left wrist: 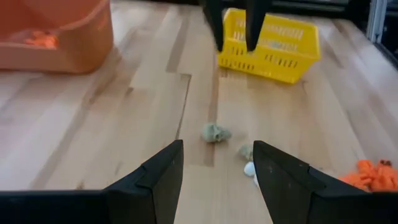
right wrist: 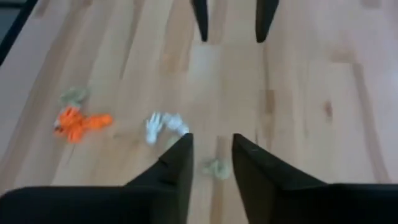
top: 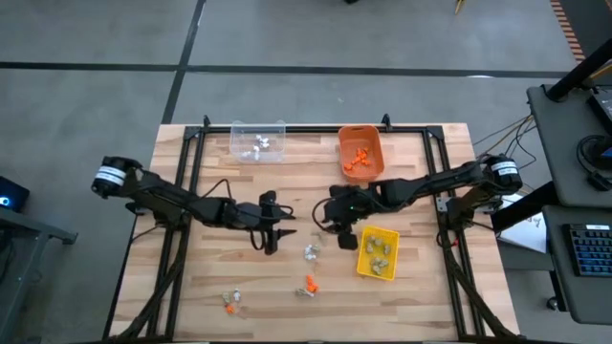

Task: Sort Halloween decoration
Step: Put the gray skull toy into the yellow bin

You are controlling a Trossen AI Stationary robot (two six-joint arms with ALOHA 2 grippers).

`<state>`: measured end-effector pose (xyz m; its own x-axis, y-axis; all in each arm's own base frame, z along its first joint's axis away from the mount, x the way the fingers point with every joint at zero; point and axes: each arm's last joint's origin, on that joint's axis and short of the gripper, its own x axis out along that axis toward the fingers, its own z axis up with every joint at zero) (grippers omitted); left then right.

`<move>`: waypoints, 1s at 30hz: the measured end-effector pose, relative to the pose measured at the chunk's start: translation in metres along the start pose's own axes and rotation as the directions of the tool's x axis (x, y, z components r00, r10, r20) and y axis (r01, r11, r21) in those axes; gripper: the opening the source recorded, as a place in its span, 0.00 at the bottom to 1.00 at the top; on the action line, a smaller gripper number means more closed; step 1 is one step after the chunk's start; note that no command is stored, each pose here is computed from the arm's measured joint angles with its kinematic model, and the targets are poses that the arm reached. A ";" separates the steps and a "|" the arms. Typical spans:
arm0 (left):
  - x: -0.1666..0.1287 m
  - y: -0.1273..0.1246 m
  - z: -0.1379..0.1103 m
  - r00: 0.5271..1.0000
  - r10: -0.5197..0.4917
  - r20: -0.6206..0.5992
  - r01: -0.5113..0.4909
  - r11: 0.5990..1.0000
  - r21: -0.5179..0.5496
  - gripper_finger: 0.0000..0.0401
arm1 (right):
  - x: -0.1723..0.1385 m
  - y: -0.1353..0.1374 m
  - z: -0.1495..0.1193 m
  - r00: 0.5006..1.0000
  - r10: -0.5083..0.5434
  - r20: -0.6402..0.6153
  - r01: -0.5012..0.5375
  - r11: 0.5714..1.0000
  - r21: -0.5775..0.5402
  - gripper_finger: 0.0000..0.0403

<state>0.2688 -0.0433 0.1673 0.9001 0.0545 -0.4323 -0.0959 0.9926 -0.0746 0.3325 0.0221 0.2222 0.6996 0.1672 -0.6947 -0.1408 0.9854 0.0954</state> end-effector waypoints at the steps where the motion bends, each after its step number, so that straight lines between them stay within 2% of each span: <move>1: -0.003 0.000 0.003 1.000 0.004 0.006 -0.004 1.000 -0.001 0.44 | 0.000 0.000 0.001 1.000 -0.005 0.013 0.005 1.000 0.005 0.28; 5: -0.017 0.002 0.011 1.000 0.010 0.014 -0.010 1.000 0.026 0.44 | 0.000 -0.003 0.002 0.994 -0.103 0.026 0.102 0.995 0.020 0.41; 10: -0.028 0.003 0.020 0.999 0.002 0.053 -0.005 0.998 0.065 0.44 | 0.000 -0.004 0.003 0.994 -0.105 0.027 0.103 0.993 0.059 0.51; 12: -0.028 0.003 0.022 0.997 -0.001 0.071 -0.005 0.997 0.082 0.44 | 0.001 -0.002 0.002 0.995 -0.100 0.021 0.097 0.989 0.108 0.53; 15: -0.028 0.002 0.024 0.996 -0.004 0.091 -0.005 0.995 0.104 0.44 | 0.005 0.006 -0.001 0.997 -0.082 0.005 0.081 0.990 0.116 0.54; 25: -0.026 0.001 0.032 0.983 -0.017 0.182 -0.027 0.970 0.240 0.44 | 0.029 0.018 -0.012 0.995 -0.057 -0.083 0.062 0.996 0.061 0.61; 30: -0.027 0.001 0.035 0.975 0.002 0.221 -0.062 0.962 0.265 0.44 | 0.035 0.017 -0.017 0.991 -0.059 -0.124 0.062 0.998 0.021 0.61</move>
<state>0.2592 -0.0396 0.2106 0.9716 0.0787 -0.2230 -0.0350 0.9805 0.1934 0.3424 0.0444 0.1872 0.6144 0.1039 -0.7821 -0.0829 0.9943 0.0670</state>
